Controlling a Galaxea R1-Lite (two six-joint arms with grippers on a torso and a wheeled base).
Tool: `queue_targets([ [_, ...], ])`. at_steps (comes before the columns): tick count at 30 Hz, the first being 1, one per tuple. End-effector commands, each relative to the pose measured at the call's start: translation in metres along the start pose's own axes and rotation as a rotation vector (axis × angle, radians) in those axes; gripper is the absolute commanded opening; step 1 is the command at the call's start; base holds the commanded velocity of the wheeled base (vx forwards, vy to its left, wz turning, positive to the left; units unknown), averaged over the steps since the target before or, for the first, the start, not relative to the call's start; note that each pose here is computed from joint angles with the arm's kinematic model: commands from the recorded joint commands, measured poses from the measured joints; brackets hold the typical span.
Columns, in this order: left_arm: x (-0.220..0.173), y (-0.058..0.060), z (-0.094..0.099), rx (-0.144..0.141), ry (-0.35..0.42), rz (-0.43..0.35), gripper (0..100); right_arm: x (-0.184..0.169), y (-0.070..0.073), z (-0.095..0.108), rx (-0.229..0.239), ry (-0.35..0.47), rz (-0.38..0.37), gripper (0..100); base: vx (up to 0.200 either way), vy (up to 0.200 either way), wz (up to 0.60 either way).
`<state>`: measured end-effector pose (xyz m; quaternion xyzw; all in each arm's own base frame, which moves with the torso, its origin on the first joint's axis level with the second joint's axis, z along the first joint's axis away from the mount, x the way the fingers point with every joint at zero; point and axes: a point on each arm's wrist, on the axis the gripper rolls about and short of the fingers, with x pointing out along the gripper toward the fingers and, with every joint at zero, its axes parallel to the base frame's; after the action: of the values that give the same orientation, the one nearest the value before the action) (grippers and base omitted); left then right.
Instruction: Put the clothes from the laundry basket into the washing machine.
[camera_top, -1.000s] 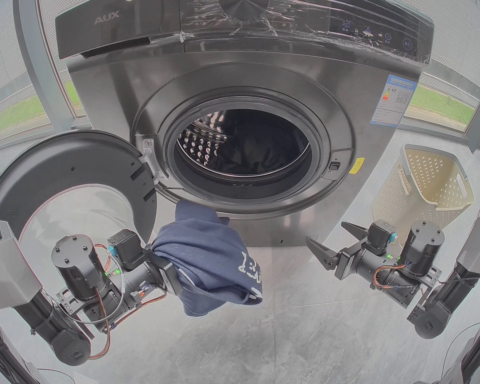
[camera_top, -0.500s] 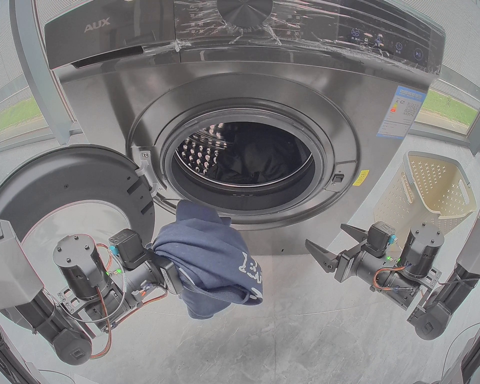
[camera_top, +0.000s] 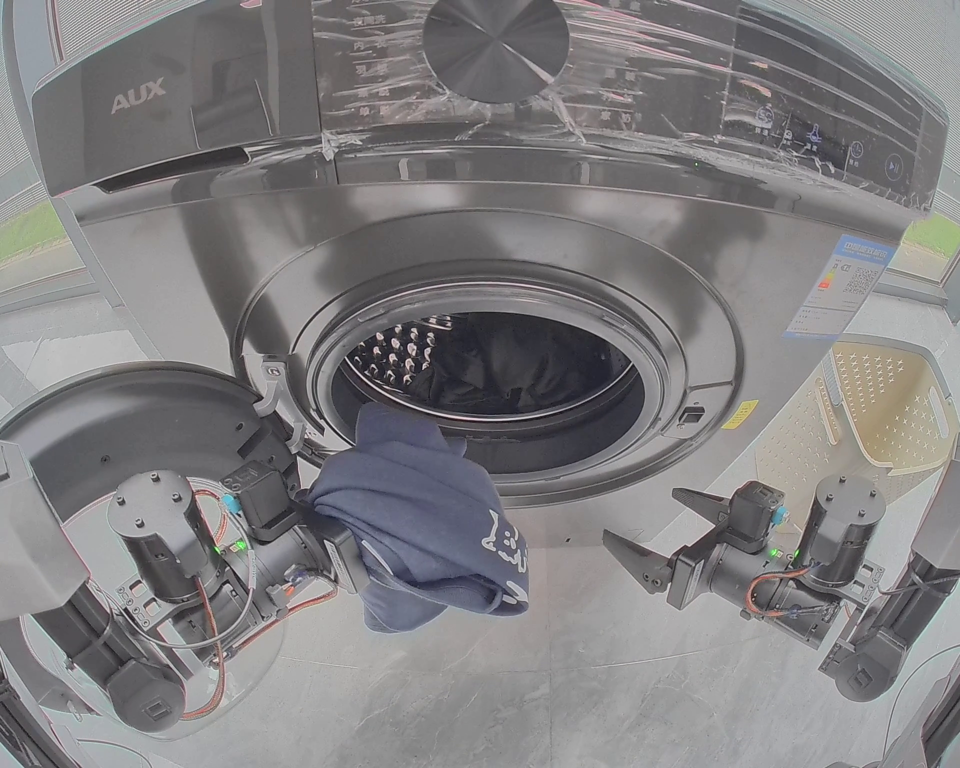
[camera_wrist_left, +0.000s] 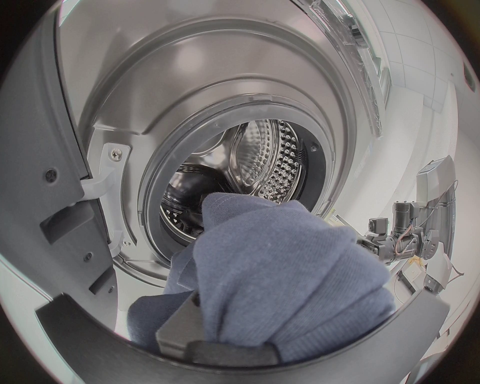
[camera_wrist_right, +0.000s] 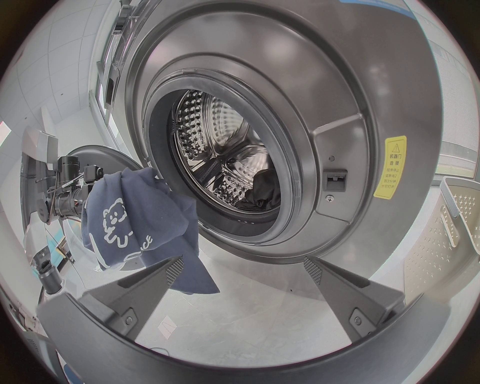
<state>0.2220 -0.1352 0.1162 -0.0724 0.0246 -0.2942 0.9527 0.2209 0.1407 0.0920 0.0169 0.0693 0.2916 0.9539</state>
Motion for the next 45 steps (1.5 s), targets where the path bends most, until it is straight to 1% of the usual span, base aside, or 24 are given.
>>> queue_targets([
  [1, 0.001, 0.000, -0.002, -0.001, 0.004, 0.003, 0, -0.003, 0.002, -0.002, -0.002, 0.013, 0.007, 100, 0.000, 0.000, 0.00],
  [8, 0.002, 0.000, -0.003, -0.001, 0.008, 0.004, 0, -0.005, 0.002, -0.004, -0.003, 0.022, 0.007, 100, 0.000, 0.000, 0.00],
  [12, 0.002, -0.002, -0.003, -0.003, 0.010, -0.002, 0, -0.005, 0.002, -0.004, -0.004, 0.022, 0.008, 100, 0.150, 0.000, 0.00],
  [15, 0.004, -0.013, -0.008, -0.002, 0.027, -0.044, 0, -0.006, 0.010, -0.005, -0.007, 0.030, 0.038, 100, 0.000, 0.000, 0.00],
  [16, 0.004, -0.013, -0.008, -0.002, 0.027, -0.044, 0, -0.006, 0.010, -0.005, -0.007, 0.030, 0.038, 100, 0.000, 0.000, 0.00],
  [17, 0.005, -0.021, -0.009, -0.004, 0.029, -0.072, 0, -0.010, 0.014, -0.008, -0.010, 0.044, 0.055, 100, 0.000, 0.000, 0.00],
  [19, 0.012, -0.034, -0.012, -0.009, 0.033, -0.118, 0, -0.012, 0.017, -0.010, -0.011, 0.057, 0.065, 100, 0.000, 0.000, 0.00],
  [21, 0.020, -0.039, -0.018, -0.001, 0.043, -0.126, 0, -0.013, 0.017, -0.012, -0.012, 0.065, 0.066, 100, 0.000, 0.000, 0.00],
  [22, 0.031, -0.041, -0.024, 0.008, 0.044, -0.104, 0, -0.014, 0.017, -0.013, -0.012, 0.072, 0.067, 100, 0.000, 0.000, 0.00],
  [24, 0.047, -0.040, -0.028, 0.027, 0.026, -0.071, 0, -0.015, 0.018, -0.013, -0.012, 0.071, 0.072, 100, 0.000, 0.000, 0.00],
  [26, 0.059, -0.040, -0.032, 0.031, 0.017, -0.065, 0, -0.016, 0.020, -0.013, -0.012, 0.073, 0.078, 100, 0.000, 0.000, 0.00],
  [27, 0.061, -0.040, -0.032, 0.031, 0.016, -0.065, 0, -0.016, 0.020, -0.013, -0.013, 0.073, 0.081, 100, 0.000, 0.000, 0.00],
  [28, 0.065, -0.041, -0.034, 0.020, 0.012, -0.068, 0, -0.017, 0.021, -0.014, -0.011, 0.080, 0.082, 100, 0.000, 0.000, 0.00],
  [29, 0.065, -0.041, -0.034, 0.020, 0.012, -0.068, 0, -0.017, 0.021, -0.014, -0.011, 0.080, 0.082, 100, 0.000, 0.000, 0.00],
  [30, 0.074, -0.042, -0.036, 0.013, 0.004, -0.074, 0, -0.017, 0.021, -0.015, -0.012, 0.084, 0.083, 100, 0.000, 0.000, 0.00],
  [32, 0.087, -0.041, -0.039, 0.011, -0.016, -0.065, 0, -0.017, 0.021, -0.016, -0.012, 0.086, 0.083, 100, 0.000, 0.000, 0.00],
  [34, 0.099, -0.038, -0.038, 0.008, -0.044, -0.057, 0, -0.017, 0.021, -0.016, -0.012, 0.088, 0.083, 100, 0.000, 0.000, 0.00],
  [35, 0.110, -0.033, -0.038, 0.007, -0.069, -0.043, 0, -0.017, 0.021, -0.016, -0.012, 0.088, 0.084, 100, 0.000, 0.000, 0.00],
  [37, 0.124, -0.027, -0.038, 0.008, -0.095, -0.028, 0, -0.017, 0.021, -0.016, -0.012, 0.088, 0.084, 100, 0.000, 0.000, 0.00],
  [45, 0.161, -0.018, -0.046, 0.011, -0.123, -0.003, 0, -0.017, 0.021, -0.018, -0.012, 0.100, 0.082, 100, 0.000, 0.000, 0.00],
])
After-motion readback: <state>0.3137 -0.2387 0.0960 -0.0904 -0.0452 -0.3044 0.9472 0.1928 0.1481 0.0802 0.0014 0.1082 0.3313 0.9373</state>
